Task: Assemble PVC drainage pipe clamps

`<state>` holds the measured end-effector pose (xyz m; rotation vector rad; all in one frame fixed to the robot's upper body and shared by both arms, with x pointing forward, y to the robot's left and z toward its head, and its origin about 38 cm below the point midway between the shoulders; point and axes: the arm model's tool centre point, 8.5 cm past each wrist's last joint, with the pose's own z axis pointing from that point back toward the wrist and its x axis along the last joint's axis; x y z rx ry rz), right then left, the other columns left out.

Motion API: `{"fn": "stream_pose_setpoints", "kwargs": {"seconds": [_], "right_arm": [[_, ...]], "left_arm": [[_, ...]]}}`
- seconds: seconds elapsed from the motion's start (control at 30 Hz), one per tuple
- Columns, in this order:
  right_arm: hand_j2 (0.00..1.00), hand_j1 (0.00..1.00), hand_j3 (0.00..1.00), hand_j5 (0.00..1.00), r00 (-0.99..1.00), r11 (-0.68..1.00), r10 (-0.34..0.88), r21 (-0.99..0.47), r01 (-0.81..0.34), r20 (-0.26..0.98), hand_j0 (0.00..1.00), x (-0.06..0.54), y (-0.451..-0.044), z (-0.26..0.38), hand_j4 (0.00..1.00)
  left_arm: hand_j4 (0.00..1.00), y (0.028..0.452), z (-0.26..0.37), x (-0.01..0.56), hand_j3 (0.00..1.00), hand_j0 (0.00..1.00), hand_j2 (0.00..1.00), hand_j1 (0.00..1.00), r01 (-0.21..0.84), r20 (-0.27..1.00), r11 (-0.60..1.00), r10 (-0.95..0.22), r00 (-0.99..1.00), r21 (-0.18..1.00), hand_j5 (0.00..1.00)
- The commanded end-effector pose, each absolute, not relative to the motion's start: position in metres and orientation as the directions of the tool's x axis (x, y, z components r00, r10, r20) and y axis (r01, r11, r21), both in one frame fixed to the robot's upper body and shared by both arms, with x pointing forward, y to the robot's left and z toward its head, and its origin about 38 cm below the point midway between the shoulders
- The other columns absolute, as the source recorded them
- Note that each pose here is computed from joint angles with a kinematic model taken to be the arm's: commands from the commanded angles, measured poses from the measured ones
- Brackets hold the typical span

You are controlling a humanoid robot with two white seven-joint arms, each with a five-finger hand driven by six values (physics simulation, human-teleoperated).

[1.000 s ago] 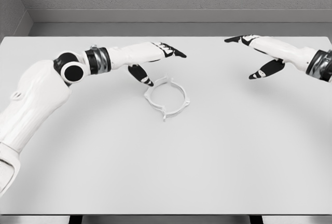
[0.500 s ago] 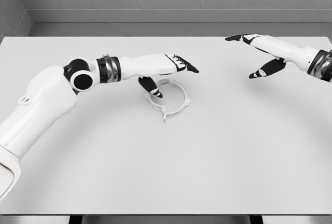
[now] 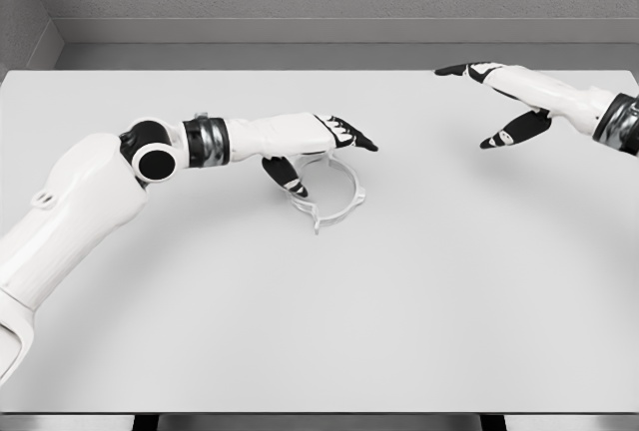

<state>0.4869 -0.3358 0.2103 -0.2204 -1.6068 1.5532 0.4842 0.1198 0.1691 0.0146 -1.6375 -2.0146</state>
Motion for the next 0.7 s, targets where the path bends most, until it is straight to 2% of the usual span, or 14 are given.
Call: {"fn": "stream_pose_setpoints", "kwargs": {"seconds": [0.0,0.2,0.67], "right_arm": [[1.0,1.0,1.0,1.0,-0.604,0.217,0.654,-0.878,-0.427,0.455,1.0,0.487,-0.337,0.21,1.0],[1.0,1.0,1.0,1.0,-0.588,0.214,0.676,-0.881,-0.421,0.445,1.0,0.488,-0.35,0.215,1.0],[1.0,1.0,1.0,1.0,-0.593,0.213,0.67,-0.881,-0.422,0.446,1.0,0.488,-0.346,0.214,1.0]], "left_arm": [[1.0,0.121,0.17,0.485,1.0,1.0,1.0,1.0,0.399,0.324,-0.111,-0.411,-0.852,0.91,1.0],[1.0,0.119,0.17,0.482,1.0,1.0,1.0,1.0,0.396,0.322,-0.113,-0.403,-0.857,0.911,1.0],[1.0,0.127,0.17,0.479,1.0,1.0,1.0,1.0,0.383,0.298,-0.147,-0.403,-0.865,0.912,1.0]]}}
